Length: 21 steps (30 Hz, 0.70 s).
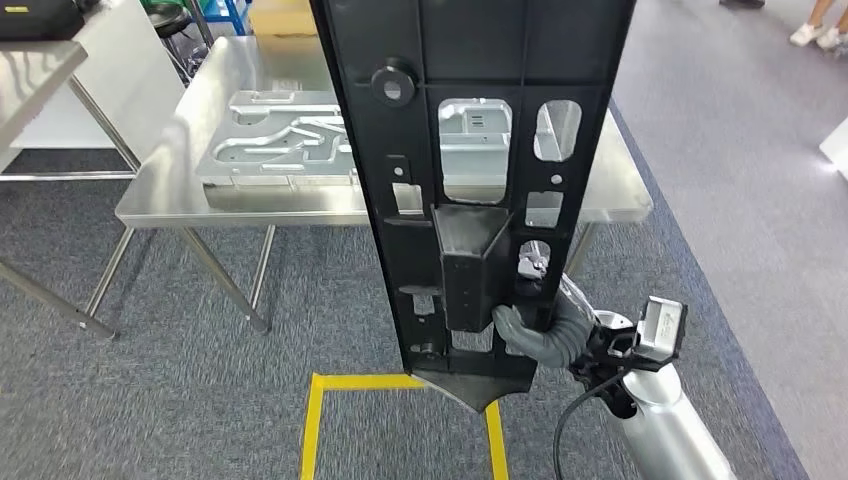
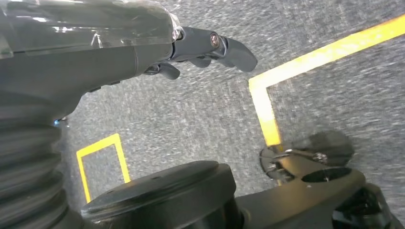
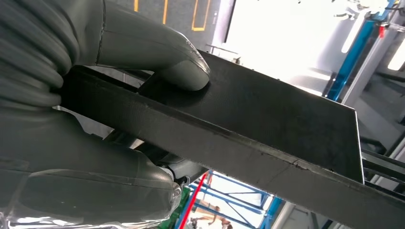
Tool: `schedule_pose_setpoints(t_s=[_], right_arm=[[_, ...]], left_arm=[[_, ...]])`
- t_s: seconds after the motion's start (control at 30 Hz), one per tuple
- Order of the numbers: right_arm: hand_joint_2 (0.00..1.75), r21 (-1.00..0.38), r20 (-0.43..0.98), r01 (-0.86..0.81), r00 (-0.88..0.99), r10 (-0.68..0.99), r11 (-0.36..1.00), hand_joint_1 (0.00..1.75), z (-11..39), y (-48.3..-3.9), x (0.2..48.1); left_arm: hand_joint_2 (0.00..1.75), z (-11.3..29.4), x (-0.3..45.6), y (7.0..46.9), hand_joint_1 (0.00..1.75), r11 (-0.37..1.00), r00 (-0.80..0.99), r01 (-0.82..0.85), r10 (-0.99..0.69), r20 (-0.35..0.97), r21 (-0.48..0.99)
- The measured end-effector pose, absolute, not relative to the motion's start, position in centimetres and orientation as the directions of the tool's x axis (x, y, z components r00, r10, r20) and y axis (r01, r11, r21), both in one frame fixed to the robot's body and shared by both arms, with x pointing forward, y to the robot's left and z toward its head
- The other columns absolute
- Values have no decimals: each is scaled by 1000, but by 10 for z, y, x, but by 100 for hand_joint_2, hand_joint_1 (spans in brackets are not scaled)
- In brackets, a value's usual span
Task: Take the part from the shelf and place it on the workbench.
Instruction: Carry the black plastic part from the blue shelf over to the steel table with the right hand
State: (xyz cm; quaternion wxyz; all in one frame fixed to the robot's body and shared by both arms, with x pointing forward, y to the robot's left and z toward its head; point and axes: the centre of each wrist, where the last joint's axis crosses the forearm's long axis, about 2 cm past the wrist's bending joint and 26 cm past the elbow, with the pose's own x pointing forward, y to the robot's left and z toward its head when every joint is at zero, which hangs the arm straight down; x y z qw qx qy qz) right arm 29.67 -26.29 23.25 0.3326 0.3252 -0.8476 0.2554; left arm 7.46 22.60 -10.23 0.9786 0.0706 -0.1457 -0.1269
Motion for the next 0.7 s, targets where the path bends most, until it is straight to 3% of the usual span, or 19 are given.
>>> schedule_pose_setpoints(t_s=[0.7], right_arm=[[175,-221,737,-714,-568,-366,664,171,227,-258,281]], left_arm=[[175,-104,65,226,0,959,932,233,-268,245,164]])
